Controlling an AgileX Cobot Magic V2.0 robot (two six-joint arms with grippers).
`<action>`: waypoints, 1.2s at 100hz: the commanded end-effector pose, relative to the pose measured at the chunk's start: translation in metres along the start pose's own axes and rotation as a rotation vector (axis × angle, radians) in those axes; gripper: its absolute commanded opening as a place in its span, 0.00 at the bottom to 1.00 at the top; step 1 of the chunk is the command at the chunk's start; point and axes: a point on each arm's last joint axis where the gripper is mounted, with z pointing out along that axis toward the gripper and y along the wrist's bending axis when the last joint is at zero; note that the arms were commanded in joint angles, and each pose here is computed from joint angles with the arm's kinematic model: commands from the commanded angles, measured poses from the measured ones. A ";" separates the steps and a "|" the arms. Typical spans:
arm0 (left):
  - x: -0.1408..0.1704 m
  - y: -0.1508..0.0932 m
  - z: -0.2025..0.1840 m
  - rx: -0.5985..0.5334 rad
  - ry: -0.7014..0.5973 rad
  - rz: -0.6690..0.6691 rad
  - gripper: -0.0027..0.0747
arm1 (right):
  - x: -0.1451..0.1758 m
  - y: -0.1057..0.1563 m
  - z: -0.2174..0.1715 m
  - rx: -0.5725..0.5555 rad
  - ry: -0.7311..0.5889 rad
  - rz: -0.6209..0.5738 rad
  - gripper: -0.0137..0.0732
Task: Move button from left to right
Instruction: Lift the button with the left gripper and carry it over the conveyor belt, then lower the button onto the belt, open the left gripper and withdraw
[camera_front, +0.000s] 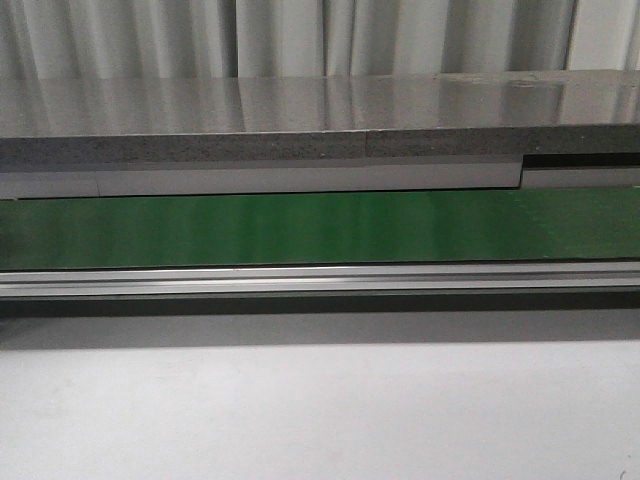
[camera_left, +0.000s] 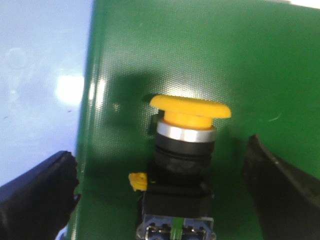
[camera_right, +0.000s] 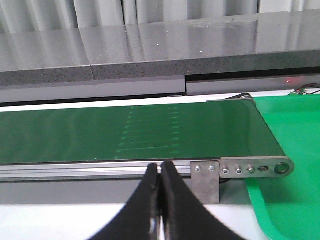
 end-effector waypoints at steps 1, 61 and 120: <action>-0.009 -0.009 -0.032 0.049 -0.122 0.013 0.90 | -0.014 0.001 -0.003 -0.010 -0.117 -0.011 0.08; 0.042 -0.043 -0.167 0.098 -0.628 0.135 0.90 | -0.014 0.001 -0.003 -0.010 -0.117 -0.011 0.08; 0.212 -0.025 -0.155 0.128 -1.070 0.152 0.90 | -0.014 0.001 -0.003 -0.010 -0.117 -0.011 0.08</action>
